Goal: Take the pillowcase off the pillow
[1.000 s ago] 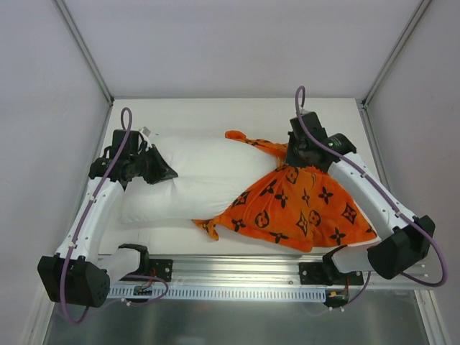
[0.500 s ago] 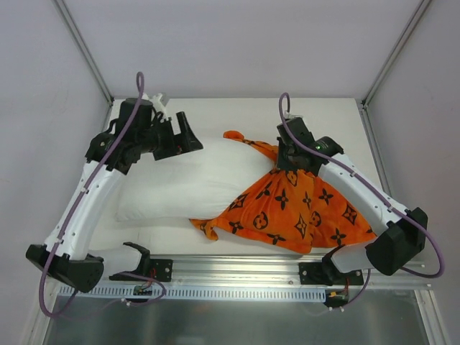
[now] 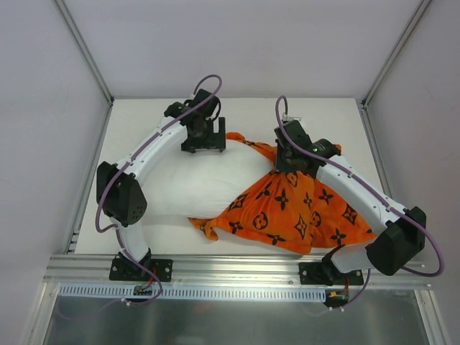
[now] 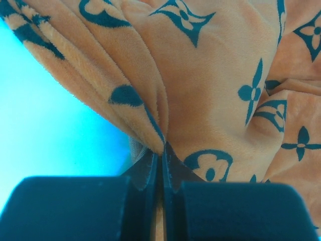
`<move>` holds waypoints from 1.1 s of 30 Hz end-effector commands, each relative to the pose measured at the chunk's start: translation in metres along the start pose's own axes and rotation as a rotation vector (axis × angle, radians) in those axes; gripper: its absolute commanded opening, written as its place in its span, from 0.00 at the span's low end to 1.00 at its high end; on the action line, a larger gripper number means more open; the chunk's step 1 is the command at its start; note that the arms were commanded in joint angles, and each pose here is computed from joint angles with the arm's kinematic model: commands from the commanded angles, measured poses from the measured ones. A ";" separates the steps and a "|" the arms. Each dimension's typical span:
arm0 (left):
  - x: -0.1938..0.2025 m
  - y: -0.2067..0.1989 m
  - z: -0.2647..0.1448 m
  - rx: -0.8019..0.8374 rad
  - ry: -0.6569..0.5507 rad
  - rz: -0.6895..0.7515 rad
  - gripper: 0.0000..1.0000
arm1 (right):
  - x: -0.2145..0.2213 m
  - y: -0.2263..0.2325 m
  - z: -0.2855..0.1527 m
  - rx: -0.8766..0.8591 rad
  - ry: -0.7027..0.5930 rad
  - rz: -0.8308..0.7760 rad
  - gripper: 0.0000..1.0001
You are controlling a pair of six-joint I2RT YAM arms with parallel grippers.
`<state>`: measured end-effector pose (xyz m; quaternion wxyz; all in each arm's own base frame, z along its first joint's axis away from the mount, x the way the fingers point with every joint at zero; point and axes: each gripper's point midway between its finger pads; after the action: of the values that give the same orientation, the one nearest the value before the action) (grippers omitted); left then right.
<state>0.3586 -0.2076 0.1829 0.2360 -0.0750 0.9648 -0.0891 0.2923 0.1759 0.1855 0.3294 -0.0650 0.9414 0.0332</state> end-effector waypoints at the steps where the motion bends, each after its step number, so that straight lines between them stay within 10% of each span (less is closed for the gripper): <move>1: 0.034 0.004 0.012 -0.058 0.104 0.073 0.98 | 0.023 -0.011 0.004 0.060 0.052 -0.011 0.01; 2: 0.050 0.005 0.018 -0.062 0.147 0.089 0.92 | 0.026 -0.014 0.004 0.071 0.056 -0.014 0.02; 4: 0.066 0.008 0.024 -0.055 0.185 0.120 0.06 | 0.031 -0.017 0.005 0.074 0.065 -0.035 0.29; 5: 0.071 0.010 0.024 -0.056 0.194 0.127 0.00 | 0.029 -0.017 0.004 0.073 0.059 -0.045 0.45; 7: 0.076 0.009 0.019 -0.031 0.186 0.147 0.00 | 0.012 -0.016 -0.006 0.087 0.010 -0.073 0.81; 11: 0.085 0.013 0.007 0.008 0.169 0.119 0.00 | -0.019 0.012 -0.014 0.030 -0.033 -0.172 0.99; 30: 0.101 -0.010 -0.026 0.254 0.126 0.005 0.00 | -0.062 0.123 0.049 -0.167 0.022 -0.184 0.97; 33: 0.102 -0.004 -0.030 0.245 0.110 -0.003 0.00 | -0.057 0.108 0.063 -0.151 0.044 -0.105 0.62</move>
<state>0.2888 -0.2231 0.1694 0.2386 -0.0509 0.9501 -0.1945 0.3524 0.3082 0.1750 0.3074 -0.1818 0.9308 0.0775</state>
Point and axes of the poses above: each gripper's point midway between its finger pads, its own z axis out along the fingers, its own y axis along the line the jaws close on, x = y × z, and after that the axes turned 8 degrees about -z, right-handed
